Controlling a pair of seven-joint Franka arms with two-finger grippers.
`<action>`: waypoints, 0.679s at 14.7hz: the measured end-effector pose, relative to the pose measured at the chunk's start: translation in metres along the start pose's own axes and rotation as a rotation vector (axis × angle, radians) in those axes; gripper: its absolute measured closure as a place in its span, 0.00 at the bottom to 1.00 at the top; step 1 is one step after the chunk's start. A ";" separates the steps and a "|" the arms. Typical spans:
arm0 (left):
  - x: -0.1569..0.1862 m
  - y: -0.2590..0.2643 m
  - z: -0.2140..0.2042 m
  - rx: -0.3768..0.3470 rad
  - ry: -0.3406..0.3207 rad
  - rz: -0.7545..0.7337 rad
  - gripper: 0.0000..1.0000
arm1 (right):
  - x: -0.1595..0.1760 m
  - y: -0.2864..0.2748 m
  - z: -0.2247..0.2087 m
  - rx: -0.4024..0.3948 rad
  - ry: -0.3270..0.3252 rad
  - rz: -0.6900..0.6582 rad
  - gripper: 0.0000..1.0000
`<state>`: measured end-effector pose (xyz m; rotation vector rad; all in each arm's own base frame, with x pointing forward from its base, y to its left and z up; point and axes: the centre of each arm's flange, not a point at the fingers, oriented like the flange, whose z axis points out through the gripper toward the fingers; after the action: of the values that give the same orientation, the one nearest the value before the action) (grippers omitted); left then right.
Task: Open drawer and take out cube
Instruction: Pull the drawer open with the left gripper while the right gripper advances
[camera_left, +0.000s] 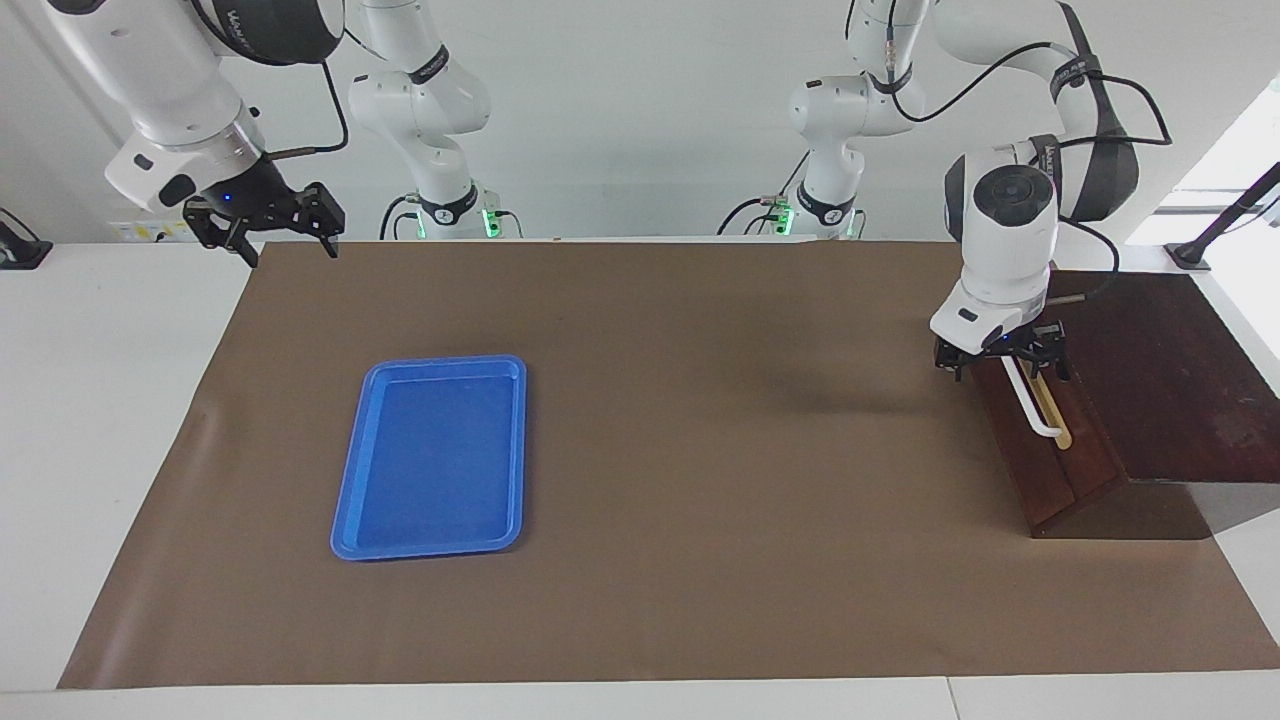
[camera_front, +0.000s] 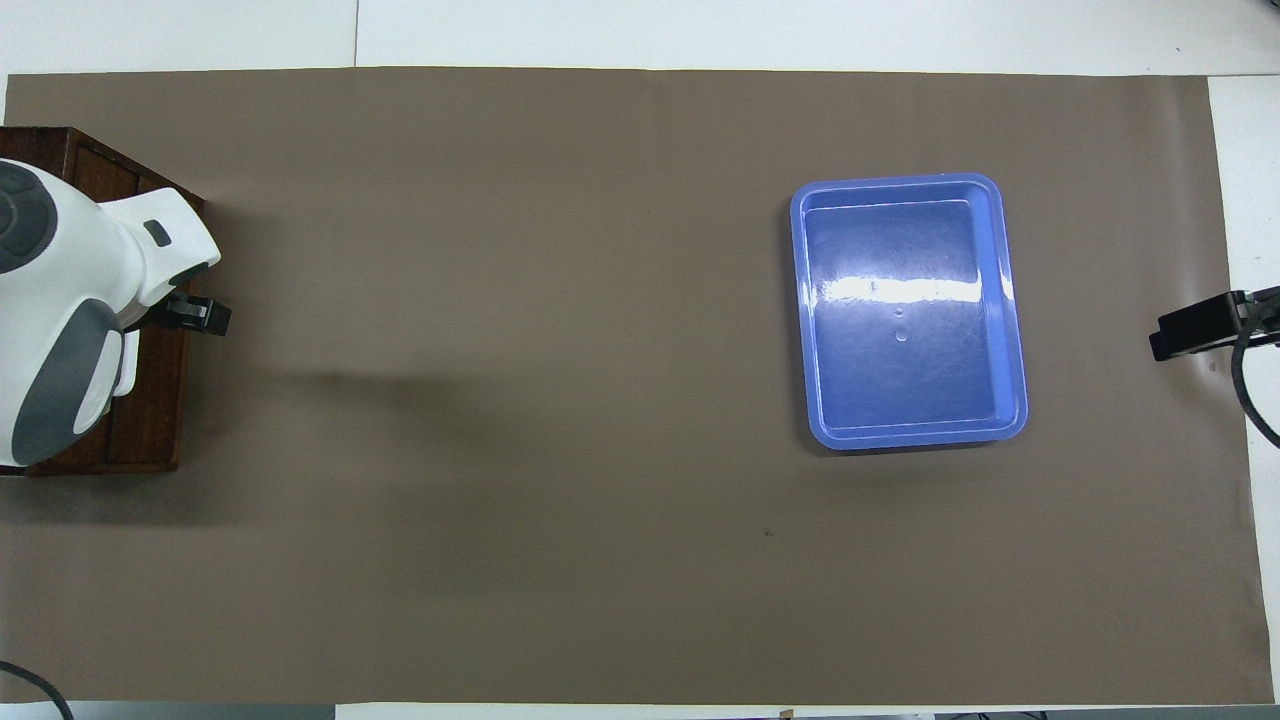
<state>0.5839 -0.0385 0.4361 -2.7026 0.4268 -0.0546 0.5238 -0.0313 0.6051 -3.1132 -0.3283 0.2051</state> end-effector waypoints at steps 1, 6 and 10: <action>0.002 -0.002 0.006 0.011 0.006 0.007 0.00 | -0.002 -0.002 0.007 0.010 0.003 -0.039 0.00; -0.004 -0.013 0.034 0.037 0.032 0.016 0.00 | -0.020 -0.026 0.051 0.145 0.071 -0.224 0.00; -0.003 -0.009 0.052 0.036 0.026 0.033 0.00 | -0.024 -0.068 0.070 0.202 0.128 -0.396 0.00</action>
<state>0.5886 -0.0099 0.3921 -2.6611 0.4738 -0.0871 0.4777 0.0297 0.5396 -2.7727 -0.8473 0.0308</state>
